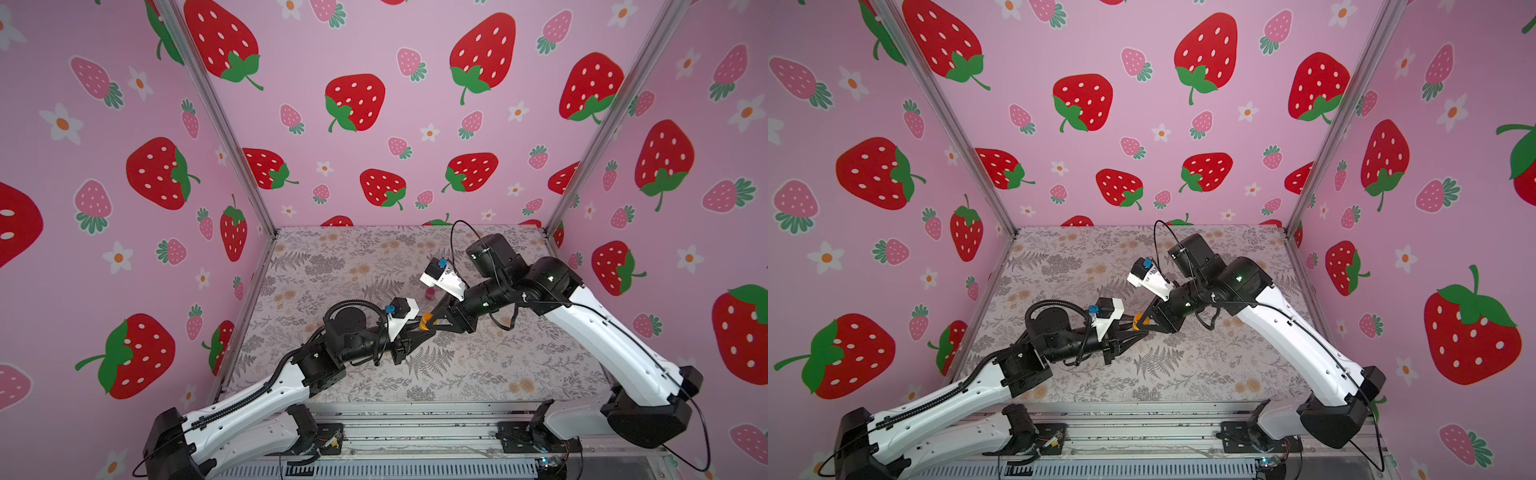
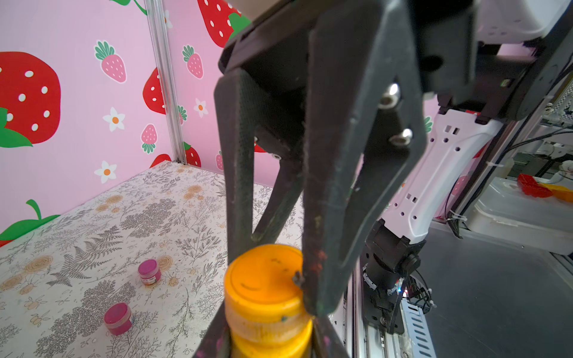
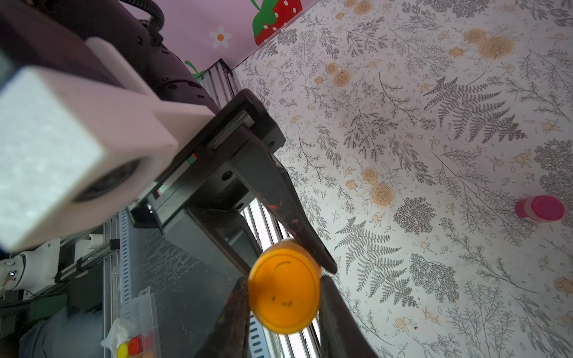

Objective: Close the paint jar lid
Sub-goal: Screw the lid onto the paint jar.

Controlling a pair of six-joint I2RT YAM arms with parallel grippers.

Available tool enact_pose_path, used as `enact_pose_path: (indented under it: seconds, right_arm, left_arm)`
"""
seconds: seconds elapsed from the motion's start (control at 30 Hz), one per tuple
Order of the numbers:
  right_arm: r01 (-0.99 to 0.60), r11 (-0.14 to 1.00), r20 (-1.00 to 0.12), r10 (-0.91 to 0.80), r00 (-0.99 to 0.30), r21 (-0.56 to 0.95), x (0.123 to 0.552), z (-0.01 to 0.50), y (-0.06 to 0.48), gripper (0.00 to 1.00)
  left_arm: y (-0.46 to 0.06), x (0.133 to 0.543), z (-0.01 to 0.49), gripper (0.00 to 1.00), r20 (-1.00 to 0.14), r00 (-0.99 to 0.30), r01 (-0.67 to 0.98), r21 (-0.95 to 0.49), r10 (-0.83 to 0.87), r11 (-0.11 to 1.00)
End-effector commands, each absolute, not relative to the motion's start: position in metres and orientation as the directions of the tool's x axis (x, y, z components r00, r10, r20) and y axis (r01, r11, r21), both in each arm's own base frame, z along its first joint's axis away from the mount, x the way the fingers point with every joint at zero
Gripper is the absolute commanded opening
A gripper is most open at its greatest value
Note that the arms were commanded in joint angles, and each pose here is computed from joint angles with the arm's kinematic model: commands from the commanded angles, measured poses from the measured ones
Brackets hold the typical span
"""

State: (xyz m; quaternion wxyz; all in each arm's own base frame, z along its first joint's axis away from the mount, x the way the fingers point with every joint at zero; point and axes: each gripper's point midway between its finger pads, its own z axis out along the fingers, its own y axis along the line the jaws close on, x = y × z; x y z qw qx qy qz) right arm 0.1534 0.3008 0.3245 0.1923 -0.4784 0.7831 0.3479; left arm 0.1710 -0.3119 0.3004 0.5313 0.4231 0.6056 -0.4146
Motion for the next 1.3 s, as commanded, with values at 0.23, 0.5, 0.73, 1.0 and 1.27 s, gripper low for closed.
enact_pose_path:
  seconds: [0.23,0.5,0.73,1.0,1.27]
  right_arm:
    - [-0.882,0.104,-0.592,-0.705,-0.392,0.460,0.115,0.296,0.306,0.25]
    - [-0.863,0.025,-0.552,-0.759,-0.345,0.505,0.100,0.278,0.307,0.29]
    - [-0.863,0.021,-0.517,-0.793,-0.322,0.505,0.091,0.267,0.309,0.30]
    - [-0.870,0.163,-0.541,-0.726,-0.425,0.464,0.102,0.262,0.318,0.30]
    - [-0.863,0.352,-0.562,-0.655,-0.504,0.363,0.115,0.254,0.325,0.31]
  left_arm:
    - [-0.302,0.159,0.383,0.00,-0.992,0.088,0.961,0.059,-0.095,0.271]
    - [-0.297,0.154,0.394,0.00,-0.987,0.111,0.961,0.078,-0.114,0.265]
    - [-0.295,0.154,0.401,0.00,-0.984,0.126,0.957,0.088,-0.123,0.275]
    - [-0.280,0.170,0.408,0.00,-0.978,0.164,0.907,0.097,-0.132,0.410]
    - [-0.256,0.195,0.421,0.00,-0.965,0.220,0.801,0.096,-0.140,0.591]
